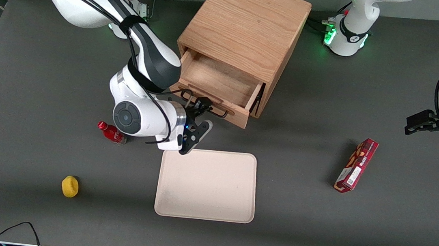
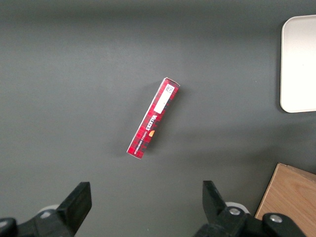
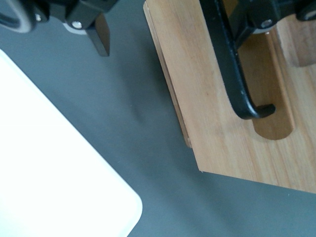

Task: Open upper drawer
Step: 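Pull the upper drawer outward by its handle with the right gripper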

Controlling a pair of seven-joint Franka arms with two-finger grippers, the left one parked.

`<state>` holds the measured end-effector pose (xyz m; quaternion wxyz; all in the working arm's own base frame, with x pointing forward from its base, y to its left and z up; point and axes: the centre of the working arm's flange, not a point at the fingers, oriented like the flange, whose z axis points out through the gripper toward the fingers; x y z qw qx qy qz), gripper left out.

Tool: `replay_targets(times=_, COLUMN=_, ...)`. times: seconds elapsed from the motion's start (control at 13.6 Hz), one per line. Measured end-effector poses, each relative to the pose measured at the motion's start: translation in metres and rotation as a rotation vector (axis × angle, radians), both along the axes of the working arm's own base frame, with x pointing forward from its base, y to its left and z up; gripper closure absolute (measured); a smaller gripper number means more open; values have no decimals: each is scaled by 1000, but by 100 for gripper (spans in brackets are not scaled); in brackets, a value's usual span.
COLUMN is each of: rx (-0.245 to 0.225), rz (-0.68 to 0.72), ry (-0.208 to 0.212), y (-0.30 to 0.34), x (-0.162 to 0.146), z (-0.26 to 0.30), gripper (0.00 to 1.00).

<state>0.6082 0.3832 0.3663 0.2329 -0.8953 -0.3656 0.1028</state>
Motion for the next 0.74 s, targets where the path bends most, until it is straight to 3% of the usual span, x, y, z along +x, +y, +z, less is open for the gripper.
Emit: replay_targets(times=0.74, rx=22, rz=5, ry=-108, y=-46, x=51, z=11, gripper=0)
